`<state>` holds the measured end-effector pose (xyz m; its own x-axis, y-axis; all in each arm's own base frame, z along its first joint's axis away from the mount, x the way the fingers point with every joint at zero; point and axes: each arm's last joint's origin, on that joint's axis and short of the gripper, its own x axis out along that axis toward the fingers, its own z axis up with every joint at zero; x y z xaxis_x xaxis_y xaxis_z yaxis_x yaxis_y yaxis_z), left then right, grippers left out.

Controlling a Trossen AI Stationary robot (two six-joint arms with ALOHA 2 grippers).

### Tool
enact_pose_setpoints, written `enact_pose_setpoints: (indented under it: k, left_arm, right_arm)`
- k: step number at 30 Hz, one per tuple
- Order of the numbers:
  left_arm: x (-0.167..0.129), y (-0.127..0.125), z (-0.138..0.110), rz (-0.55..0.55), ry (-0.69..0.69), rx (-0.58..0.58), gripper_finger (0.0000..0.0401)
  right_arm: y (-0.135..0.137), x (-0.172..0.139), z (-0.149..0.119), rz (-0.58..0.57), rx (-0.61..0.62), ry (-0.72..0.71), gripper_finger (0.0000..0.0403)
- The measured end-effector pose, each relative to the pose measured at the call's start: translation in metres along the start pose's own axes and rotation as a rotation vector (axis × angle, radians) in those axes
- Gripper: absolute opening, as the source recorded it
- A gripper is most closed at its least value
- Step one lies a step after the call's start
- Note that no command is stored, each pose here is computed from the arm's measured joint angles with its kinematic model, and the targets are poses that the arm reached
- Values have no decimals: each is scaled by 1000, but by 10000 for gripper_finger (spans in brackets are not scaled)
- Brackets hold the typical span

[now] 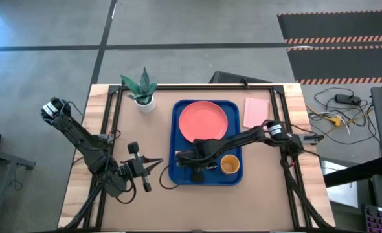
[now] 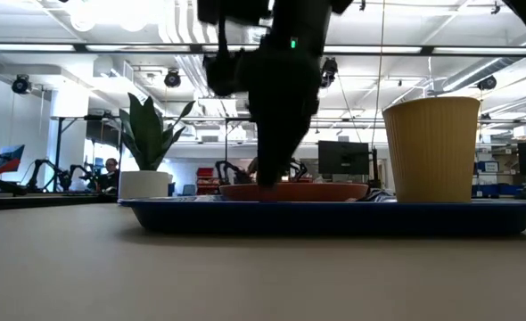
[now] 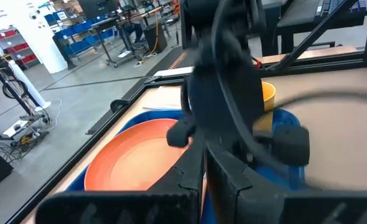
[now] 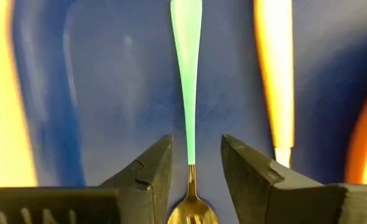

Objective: Pick and place plate/cup/fork/spoon on tray
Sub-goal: Return to Home Position

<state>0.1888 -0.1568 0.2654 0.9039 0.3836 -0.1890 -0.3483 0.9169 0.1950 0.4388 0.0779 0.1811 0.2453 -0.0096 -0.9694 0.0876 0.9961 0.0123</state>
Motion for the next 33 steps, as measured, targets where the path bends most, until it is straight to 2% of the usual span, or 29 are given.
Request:
enact_pose_setpoints:
  k: [4, 9, 16, 21, 24, 26, 29, 33]
  left_arm:
    - [0, 0, 0, -1, 0, 0, 0]
    - [0, 0, 0, -1, 1, 1, 0]
    - [0, -1, 0, -21, 6, -14, 0]
    - [0, -7, -11, -267, 84, -5, 0]
    - [4, -8, -10, -298, 47, 11, 0]
    - [6, -8, -7, -336, 17, 82, 0]
    - [12, -6, 0, -457, -42, 209, 0]
    - [19, 9, 8, -640, -113, 324, 0]
  right_arm:
    - [1, -25, 2, 16, -16, -64, 131]
    - [12, -59, -2, -21, -143, -203, 129]
    - [16, -103, -33, 0, -250, -447, 112]
    - [0, -120, -74, 13, -272, -588, 101]
    - [-9, -131, -96, 14, -300, -709, 94]
    - [-16, -140, -108, 9, -321, -812, 88]
    - [-27, -151, -126, -4, -332, -935, 79]
    - [-39, -160, -149, -18, -328, -1021, 67]
